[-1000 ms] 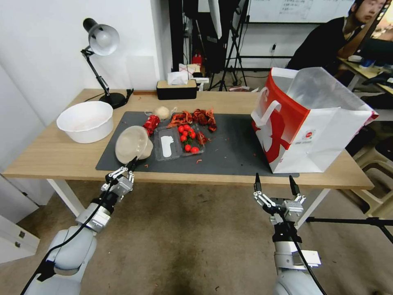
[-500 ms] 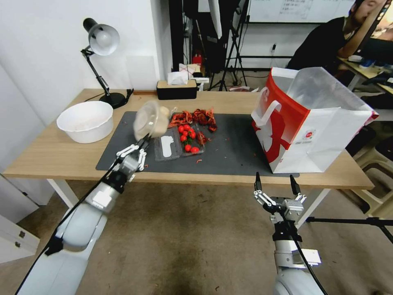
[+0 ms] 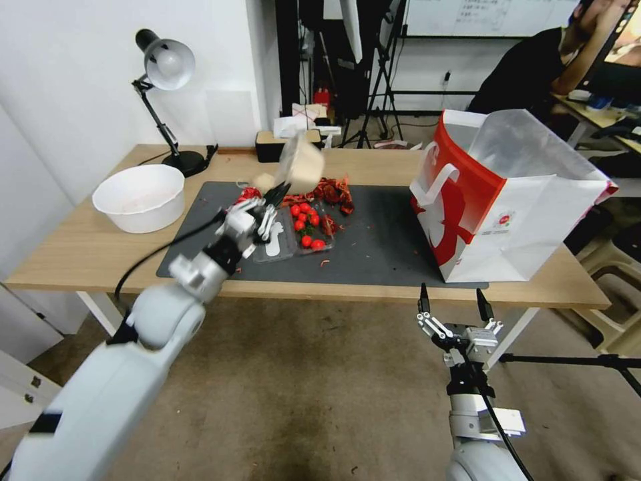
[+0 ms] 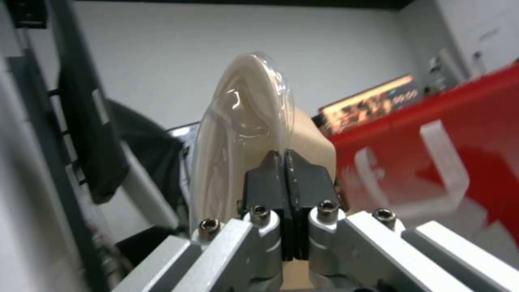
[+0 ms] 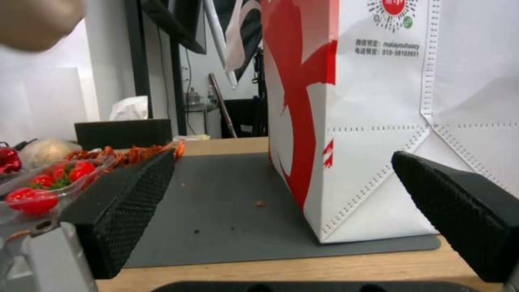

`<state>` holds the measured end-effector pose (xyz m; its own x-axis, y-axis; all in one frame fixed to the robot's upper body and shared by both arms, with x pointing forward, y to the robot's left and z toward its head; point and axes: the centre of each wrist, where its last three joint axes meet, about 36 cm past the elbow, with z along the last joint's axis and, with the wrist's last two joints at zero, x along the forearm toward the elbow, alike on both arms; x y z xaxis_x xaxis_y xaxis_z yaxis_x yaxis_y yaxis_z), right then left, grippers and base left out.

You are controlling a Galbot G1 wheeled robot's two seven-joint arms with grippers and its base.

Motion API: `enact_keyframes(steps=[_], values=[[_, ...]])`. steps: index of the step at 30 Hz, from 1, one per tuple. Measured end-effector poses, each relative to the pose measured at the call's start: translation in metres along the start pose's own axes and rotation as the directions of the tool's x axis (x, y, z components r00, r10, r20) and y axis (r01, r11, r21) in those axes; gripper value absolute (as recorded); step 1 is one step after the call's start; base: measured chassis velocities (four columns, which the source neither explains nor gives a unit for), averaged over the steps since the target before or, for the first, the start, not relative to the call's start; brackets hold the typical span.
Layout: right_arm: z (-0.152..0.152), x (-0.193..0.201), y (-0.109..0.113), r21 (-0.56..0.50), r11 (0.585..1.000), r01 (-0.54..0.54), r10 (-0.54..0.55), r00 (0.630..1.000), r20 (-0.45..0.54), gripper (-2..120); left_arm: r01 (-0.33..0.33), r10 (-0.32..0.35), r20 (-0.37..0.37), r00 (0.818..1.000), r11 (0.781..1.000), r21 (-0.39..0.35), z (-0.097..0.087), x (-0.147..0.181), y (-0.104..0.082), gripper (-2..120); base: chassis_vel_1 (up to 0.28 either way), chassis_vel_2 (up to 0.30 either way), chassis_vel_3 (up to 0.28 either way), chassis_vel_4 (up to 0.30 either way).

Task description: Pick up the trash from the table and place it into the takeout bag.

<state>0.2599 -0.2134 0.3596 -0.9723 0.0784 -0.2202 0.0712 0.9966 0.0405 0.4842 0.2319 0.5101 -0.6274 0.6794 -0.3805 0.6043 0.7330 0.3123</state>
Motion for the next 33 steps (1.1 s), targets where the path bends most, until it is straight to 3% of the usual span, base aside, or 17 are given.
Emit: enact_keyframes(steps=[4,5,11,12,16,18,27,33], values=[[0.006,0.000,-0.002,0.011,1.000,-0.005,0.005,1.000,-0.010,100,-0.099,0.094,0.055,0.994,0.990,0.103,-0.004,-0.059,-0.007,0,0.000,0.000,0.000,0.000],[0.006,0.000,-0.002,0.011,1.000,-0.005,0.005,1.000,-0.010,100,-0.099,0.094,0.055,0.994,0.990,0.103,-0.004,-0.059,-0.007,0,0.000,0.000,0.000,0.000],[0.010,-0.002,-0.004,0.017,1.000,-0.020,0.020,1.000,-0.015,100,-0.187,0.170,0.124,0.978,0.973,0.135,-0.021,-0.145,-0.010,0,0.000,0.000,0.000,0.000],[0.010,-0.002,-0.004,0.017,1.000,-0.020,0.020,1.000,-0.015,100,-0.187,0.170,0.124,0.978,0.973,0.135,-0.021,-0.145,-0.010,0,0.000,0.000,0.000,0.000],[0.011,-0.003,-0.004,0.018,0.999,-0.029,0.030,0.999,-0.015,100,-0.224,0.201,0.149,0.968,0.962,0.157,-0.029,-0.179,-0.022,0,0.000,0.000,0.000,0.000],[0.011,-0.003,-0.005,0.020,0.999,-0.036,0.036,0.999,-0.014,100,-0.264,0.234,0.168,0.958,0.947,0.186,-0.034,-0.202,-0.040,0,0.000,0.000,0.000,0.000],[0.013,-0.005,-0.006,0.022,0.999,-0.048,0.048,0.999,-0.014,100,-0.355,0.317,0.183,0.931,0.905,0.235,-0.032,-0.233,-0.089,0,0.000,0.000,0.000,0.000],[0.013,-0.005,-0.005,0.020,0.998,-0.051,0.051,0.999,-0.014,100,-0.375,0.346,0.154,0.926,0.894,0.245,-0.020,-0.237,-0.102,0,0.000,0.000,0.000,0.000]])
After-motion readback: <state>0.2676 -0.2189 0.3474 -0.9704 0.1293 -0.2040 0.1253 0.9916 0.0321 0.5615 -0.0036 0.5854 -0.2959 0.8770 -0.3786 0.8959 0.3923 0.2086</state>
